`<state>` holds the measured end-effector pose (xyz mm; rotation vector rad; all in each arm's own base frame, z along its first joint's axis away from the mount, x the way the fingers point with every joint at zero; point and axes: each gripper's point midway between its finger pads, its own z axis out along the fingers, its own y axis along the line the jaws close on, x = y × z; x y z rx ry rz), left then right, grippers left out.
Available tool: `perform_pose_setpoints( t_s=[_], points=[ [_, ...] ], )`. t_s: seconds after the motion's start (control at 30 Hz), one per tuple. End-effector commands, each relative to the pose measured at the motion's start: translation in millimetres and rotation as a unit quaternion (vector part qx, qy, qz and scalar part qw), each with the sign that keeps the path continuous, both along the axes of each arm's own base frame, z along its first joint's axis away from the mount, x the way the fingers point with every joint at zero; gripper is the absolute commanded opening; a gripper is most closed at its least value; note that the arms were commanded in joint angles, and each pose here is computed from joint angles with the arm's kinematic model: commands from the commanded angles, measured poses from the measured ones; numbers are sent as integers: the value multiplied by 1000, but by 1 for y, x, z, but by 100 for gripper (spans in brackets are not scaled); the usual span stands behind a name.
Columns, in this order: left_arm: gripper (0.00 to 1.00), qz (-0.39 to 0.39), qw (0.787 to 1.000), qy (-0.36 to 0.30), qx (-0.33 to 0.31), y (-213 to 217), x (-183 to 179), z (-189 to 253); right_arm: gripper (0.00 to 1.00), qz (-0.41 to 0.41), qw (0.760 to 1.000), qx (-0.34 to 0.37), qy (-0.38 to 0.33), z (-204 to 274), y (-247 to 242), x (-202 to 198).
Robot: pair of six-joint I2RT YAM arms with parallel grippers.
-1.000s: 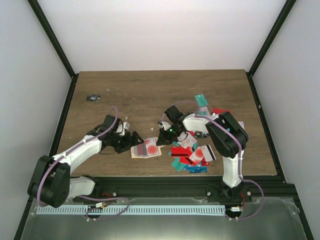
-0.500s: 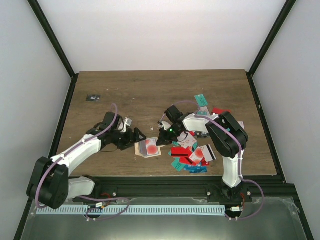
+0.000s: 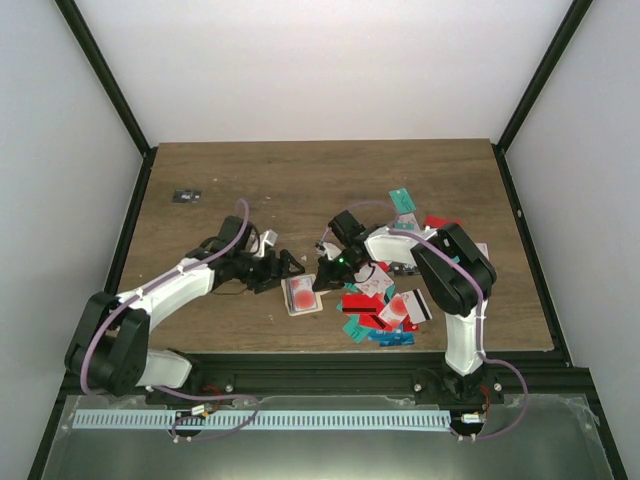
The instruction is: Put the credit cards into the card holder
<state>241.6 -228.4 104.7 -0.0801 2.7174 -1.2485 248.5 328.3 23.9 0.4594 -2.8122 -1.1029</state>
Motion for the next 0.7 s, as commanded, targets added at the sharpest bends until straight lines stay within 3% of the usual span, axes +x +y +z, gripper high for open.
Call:
perform_pose_setpoints(
  t_s=[0.0, 0.4, 0.67],
  points=[
    [88, -18, 1000, -10, -21, -17, 9, 7, 2, 4, 1000, -25, -5, -4, -1, 2],
    [87, -50, 999, 8, -14, -46, 24, -11, 4, -10, 1000, -11, -26, 34, -8, 20],
    [82, -59, 998, 30, -15, -55, 30, -36, 7, -51, 998, -5, -47, 62, -41, 31]
  ],
)
